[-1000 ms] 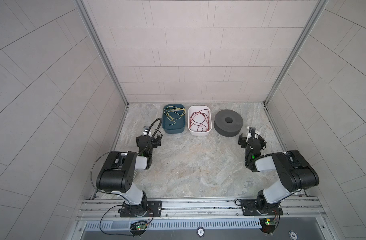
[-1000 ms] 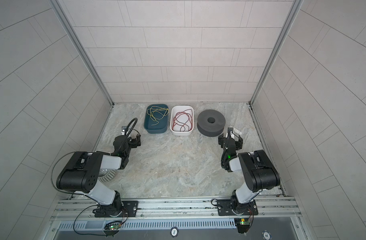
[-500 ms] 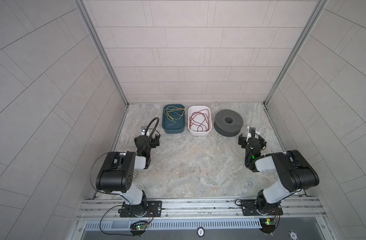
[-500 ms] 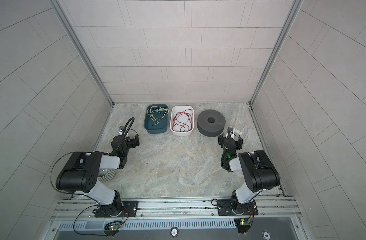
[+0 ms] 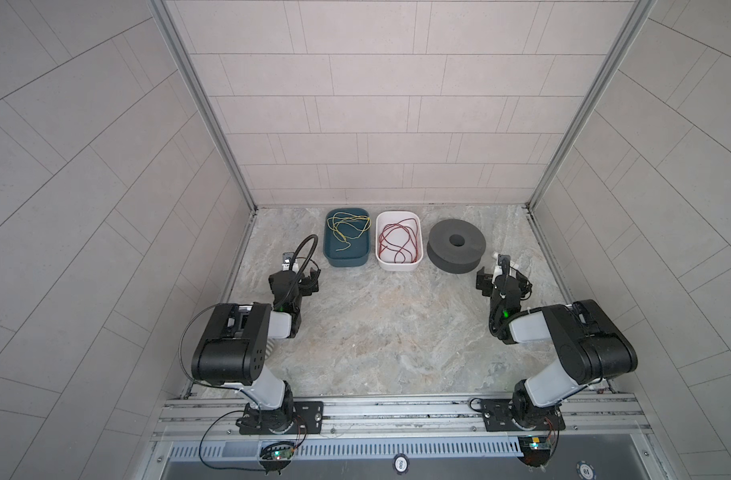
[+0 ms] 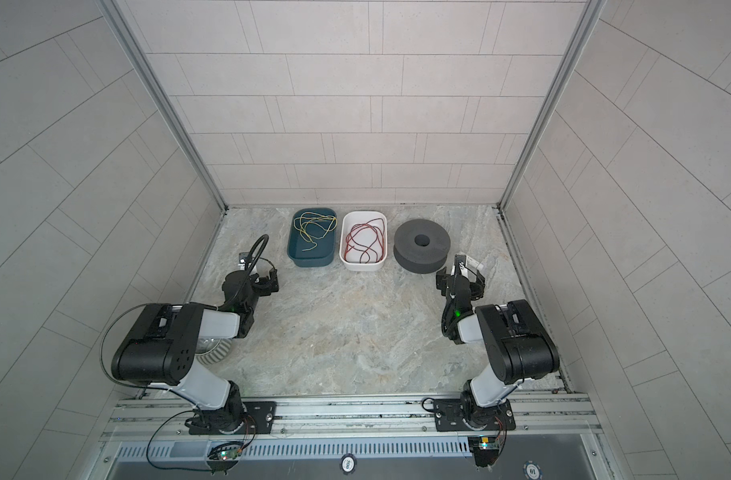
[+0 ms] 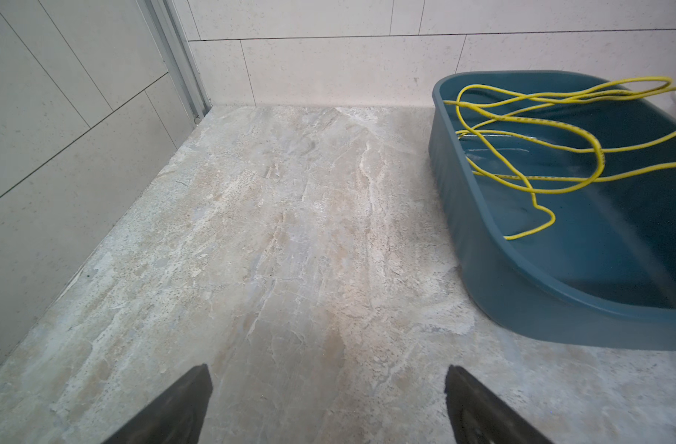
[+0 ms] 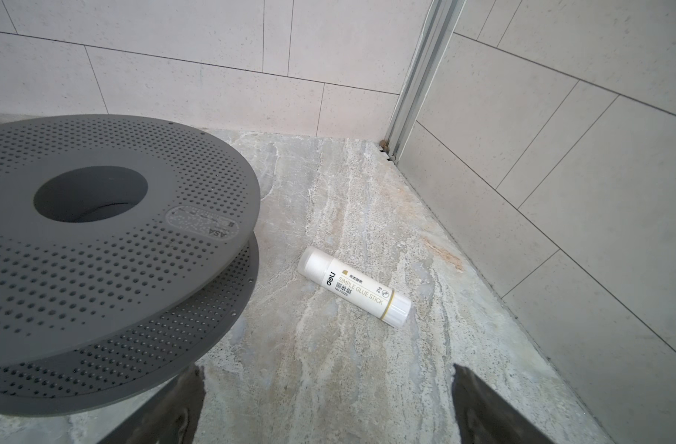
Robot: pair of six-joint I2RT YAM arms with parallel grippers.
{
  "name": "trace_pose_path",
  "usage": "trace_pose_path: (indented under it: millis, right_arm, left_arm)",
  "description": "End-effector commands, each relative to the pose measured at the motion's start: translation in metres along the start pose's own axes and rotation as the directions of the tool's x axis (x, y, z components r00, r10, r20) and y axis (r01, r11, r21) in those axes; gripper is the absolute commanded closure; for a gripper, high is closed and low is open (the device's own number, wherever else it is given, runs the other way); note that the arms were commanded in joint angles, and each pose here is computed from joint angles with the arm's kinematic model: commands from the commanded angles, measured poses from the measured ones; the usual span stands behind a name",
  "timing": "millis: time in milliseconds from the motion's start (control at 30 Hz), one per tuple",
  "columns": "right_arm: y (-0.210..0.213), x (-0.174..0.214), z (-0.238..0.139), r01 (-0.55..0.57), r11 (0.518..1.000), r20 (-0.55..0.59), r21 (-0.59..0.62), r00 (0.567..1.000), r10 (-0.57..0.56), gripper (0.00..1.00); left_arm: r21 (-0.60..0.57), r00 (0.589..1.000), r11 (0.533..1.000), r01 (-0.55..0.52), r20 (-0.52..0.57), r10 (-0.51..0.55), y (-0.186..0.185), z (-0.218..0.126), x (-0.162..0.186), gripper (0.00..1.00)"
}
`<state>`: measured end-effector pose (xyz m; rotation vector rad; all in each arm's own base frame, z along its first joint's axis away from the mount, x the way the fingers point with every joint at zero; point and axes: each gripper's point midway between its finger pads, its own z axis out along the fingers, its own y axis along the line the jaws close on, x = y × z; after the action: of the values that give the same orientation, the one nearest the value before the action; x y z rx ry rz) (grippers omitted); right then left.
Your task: Wrap the cables
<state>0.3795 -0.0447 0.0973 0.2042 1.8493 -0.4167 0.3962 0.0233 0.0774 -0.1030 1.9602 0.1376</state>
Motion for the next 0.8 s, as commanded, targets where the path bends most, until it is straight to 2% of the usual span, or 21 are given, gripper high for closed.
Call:
trace_pose_path:
  millis: [0,67,100,133,233,300,367,400,500,567,633,767]
  right_arm:
    - [-0.001,-0.001,0.001,0.002,1.000,0.004,0.011,1.000,-0.002,0.01]
    - [-0.009,-0.006,-0.008,-0.018,0.998,0.031,0.057,0.999,0.016,0.01]
    - [-0.008,-0.007,-0.011,-0.025,0.999,0.045,0.043,0.999,0.023,0.01]
    - [-0.006,-0.012,-0.013,-0.008,1.000,0.068,0.026,0.998,0.006,0.01]
    - [0.000,-0.036,-0.022,0.086,0.993,0.026,0.080,0.996,-0.088,0.01]
    - [0.001,-0.050,-0.027,0.092,0.993,0.007,0.068,0.996,-0.092,0.01]
    - [-0.007,-0.054,-0.029,0.037,0.994,-0.032,0.099,0.999,-0.034,0.01]
    - [-0.007,-0.055,-0.030,0.029,0.995,-0.051,0.099,0.998,-0.024,0.01]
    - [0.001,-0.061,-0.029,-0.051,0.997,-0.113,0.060,0.992,0.057,0.00]
    - [0.013,-0.066,-0.026,-0.111,0.994,-0.156,-0.004,0.982,0.109,0.00]
    - [0.020,-0.063,-0.022,-0.230,0.972,-0.242,-0.038,0.946,0.214,0.01]
    - [0.050,-0.050,-0.006,-0.474,0.865,-0.421,-0.166,0.827,0.373,0.05]
  left_arm:
    - [0.007,1.000,1.000,0.009,0.023,-0.009,-0.001,0.001,-0.009,0.00]
    - [0.032,1.000,0.999,-0.006,0.023,0.005,-0.007,0.000,-0.013,0.00]
    - [0.047,1.000,0.999,-0.018,0.018,0.017,-0.010,-0.001,-0.015,0.00]
    - [0.051,0.999,0.998,-0.030,0.022,0.029,-0.012,-0.005,-0.023,0.00]
    - [0.010,0.999,0.999,-0.039,0.000,0.039,-0.008,-0.016,-0.049,0.00]
    - [-0.003,0.999,1.000,0.017,0.036,-0.017,-0.006,-0.027,-0.069,0.00]
    - [0.026,0.993,0.996,0.089,0.069,-0.091,-0.011,-0.034,-0.091,0.00]
    - [0.024,0.992,0.993,0.114,0.049,-0.115,-0.012,-0.036,-0.098,0.00]
    - [0.005,0.981,0.987,0.163,-0.110,-0.162,-0.014,-0.040,-0.111,0.00]
    - [0.014,0.965,0.978,0.207,-0.169,-0.201,-0.019,-0.041,-0.122,0.00]
    - [0.026,0.945,0.969,0.244,-0.230,-0.232,-0.025,-0.042,-0.127,0.00]
    - [0.153,0.888,0.944,0.292,-0.409,-0.208,-0.058,-0.053,-0.127,0.00]
